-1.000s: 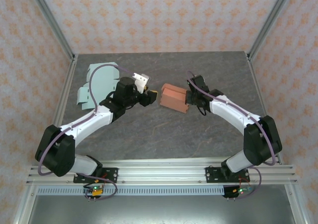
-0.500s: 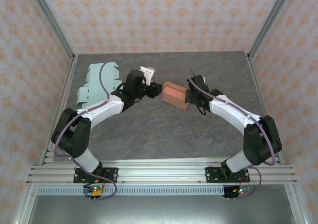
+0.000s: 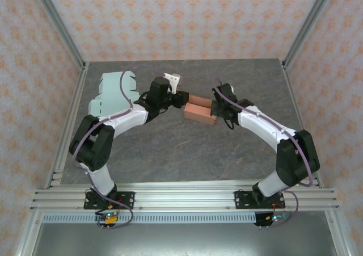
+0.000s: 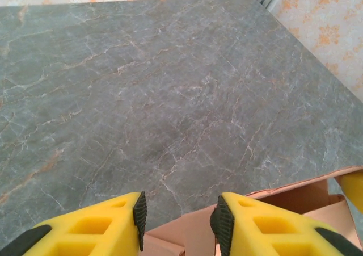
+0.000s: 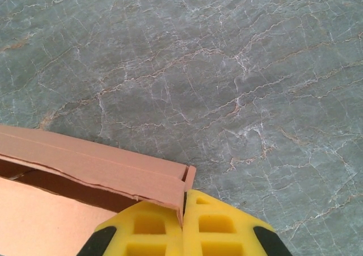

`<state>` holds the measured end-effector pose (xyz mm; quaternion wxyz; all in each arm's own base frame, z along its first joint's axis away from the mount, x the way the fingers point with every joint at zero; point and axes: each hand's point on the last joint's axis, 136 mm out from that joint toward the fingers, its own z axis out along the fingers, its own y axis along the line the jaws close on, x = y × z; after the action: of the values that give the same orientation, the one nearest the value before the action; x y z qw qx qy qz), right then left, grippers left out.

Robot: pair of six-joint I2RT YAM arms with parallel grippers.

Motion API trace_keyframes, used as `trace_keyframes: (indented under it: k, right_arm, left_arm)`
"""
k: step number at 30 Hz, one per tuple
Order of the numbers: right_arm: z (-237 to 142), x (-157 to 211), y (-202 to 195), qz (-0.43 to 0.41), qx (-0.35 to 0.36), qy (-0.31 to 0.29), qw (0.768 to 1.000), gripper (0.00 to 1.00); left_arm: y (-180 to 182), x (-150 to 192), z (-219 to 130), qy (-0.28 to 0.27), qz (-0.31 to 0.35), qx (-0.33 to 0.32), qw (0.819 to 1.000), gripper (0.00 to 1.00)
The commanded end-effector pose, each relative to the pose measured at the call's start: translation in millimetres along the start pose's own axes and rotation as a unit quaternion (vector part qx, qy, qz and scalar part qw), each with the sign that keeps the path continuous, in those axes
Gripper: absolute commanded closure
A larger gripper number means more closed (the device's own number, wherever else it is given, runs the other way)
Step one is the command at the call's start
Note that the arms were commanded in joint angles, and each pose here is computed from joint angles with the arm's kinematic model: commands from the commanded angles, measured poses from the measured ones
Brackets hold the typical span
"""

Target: Fold the paper box

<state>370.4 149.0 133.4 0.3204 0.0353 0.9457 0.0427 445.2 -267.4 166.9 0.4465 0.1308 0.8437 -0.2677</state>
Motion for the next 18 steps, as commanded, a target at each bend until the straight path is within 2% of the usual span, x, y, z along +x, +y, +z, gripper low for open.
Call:
trace_keyframes:
  k: [1, 7, 11, 12, 18]
  right_arm:
    - [-4.7, -12.2, 4.2, 0.003, 0.004, -0.013, 1.000, 0.96]
    - [-3.9, -11.3, 5.7, -0.003, 0.001, -0.009, 1.000, 0.96]
    - [-4.5, -11.6, 5.7, -0.012, 0.001, -0.008, 1.000, 0.96]
    - [-5.2, -11.7, 6.0, -0.015, 0.000, -0.008, 1.000, 0.96]
    - [-3.1, -8.6, 9.1, -0.038, -0.008, 0.000, 0.999, 0.96]
  left_arm:
    - [-11.7, -5.6, -16.2, -0.034, -0.001, 0.022, 0.999, 0.51]
    - [-5.3, -1.1, -35.3, -0.062, 0.040, 0.040, 0.996, 0.33]
    - [-4.7, 8.9, -56.6, -0.087, 0.097, 0.064, 0.989, 0.29]
    - [-5.5, 16.1, -60.0, -0.092, 0.107, 0.070, 0.987, 0.22]
    - [-17.9, 56.9, -60.2, -0.041, 0.192, 0.124, 0.973, 0.19]
